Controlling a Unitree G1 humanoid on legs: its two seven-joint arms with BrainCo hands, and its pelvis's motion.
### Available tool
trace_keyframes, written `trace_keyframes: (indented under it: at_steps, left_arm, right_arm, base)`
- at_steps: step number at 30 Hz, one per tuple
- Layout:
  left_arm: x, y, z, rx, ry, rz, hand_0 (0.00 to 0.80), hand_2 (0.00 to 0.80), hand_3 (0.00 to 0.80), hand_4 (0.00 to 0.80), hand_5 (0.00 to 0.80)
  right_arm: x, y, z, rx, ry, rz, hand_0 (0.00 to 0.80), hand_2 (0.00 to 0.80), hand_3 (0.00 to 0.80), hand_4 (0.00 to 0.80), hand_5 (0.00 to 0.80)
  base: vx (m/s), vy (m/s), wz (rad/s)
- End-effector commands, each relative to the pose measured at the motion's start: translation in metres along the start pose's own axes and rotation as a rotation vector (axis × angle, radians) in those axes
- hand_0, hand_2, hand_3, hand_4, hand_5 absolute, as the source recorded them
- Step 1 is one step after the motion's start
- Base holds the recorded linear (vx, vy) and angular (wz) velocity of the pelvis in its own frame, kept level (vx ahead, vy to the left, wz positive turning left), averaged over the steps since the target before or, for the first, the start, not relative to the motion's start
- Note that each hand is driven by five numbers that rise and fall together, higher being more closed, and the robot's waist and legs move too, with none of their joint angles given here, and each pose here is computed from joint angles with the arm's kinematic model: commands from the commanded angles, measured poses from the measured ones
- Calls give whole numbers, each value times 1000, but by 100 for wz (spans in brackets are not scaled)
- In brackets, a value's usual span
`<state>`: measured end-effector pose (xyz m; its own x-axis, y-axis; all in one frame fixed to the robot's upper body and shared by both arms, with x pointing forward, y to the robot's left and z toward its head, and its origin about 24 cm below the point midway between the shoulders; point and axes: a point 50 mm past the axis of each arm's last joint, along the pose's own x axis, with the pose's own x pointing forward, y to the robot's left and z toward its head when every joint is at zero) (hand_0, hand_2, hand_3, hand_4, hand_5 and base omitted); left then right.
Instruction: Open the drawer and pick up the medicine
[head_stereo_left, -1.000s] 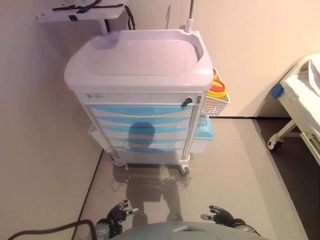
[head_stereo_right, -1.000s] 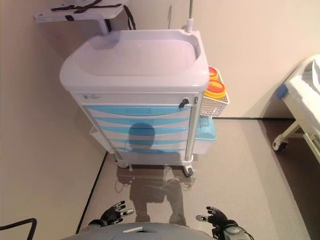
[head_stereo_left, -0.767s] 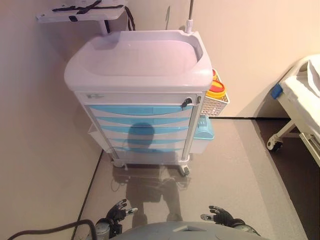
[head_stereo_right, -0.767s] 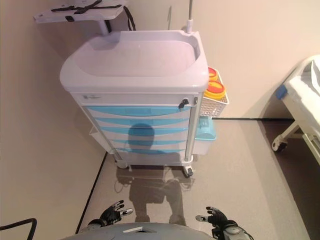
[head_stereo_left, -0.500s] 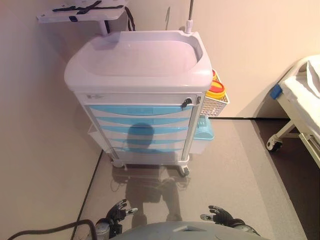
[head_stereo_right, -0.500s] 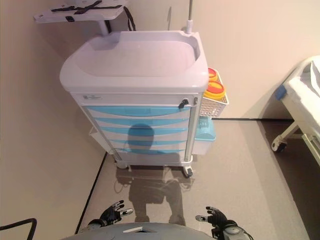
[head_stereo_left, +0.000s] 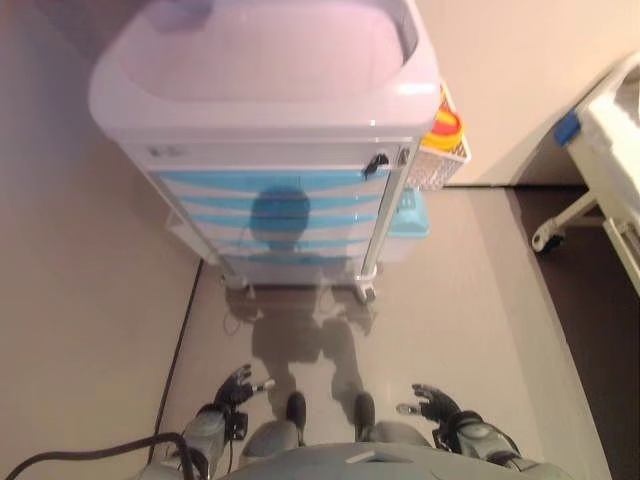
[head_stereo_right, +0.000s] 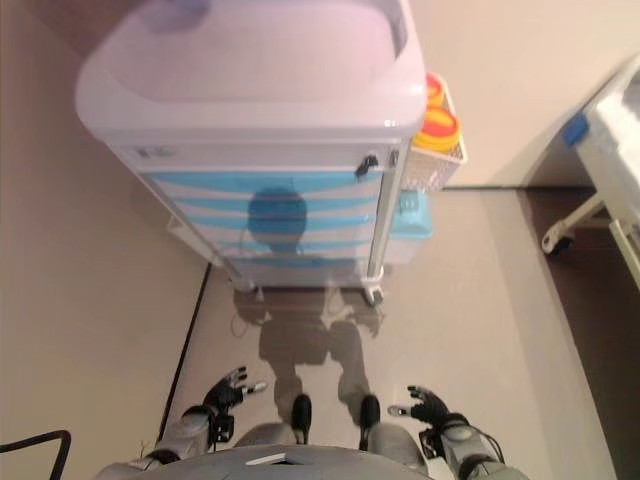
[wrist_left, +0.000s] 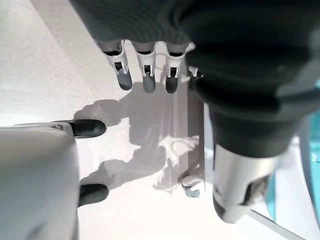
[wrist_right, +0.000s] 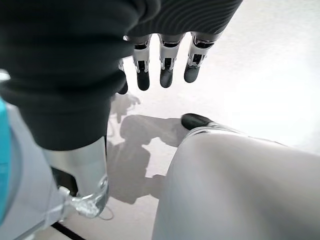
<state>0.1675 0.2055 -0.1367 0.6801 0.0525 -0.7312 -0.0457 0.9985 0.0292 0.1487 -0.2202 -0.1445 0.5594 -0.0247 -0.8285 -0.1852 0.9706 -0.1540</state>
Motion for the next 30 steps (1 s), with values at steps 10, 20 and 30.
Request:
trace_keyframes:
  at_steps: [10, 20, 30]
  left_arm:
    - [8, 28, 92, -204, -402, 127, 0, 0, 0, 0, 0]
    - [-20, 53, 216, -431, -921, 5, 0, 0, 0, 0, 0]
    - [-76, 78, 307, -702, -1402, -332, 0, 0, 0, 0, 0]
  right_arm:
    - [4, -17, 50, 13, -189, -66, 0, 0, 0, 0, 0]
    - [2, -26, 65, 4, -237, -60, 0, 0, 0, 0, 0]
    - [-1, -17, 49, 4, -241, -16, 0, 0, 0, 0, 0]
  base:
    - [-52, 53, -12]
    - [-58, 55, -22]
    - [-9, -6, -27]
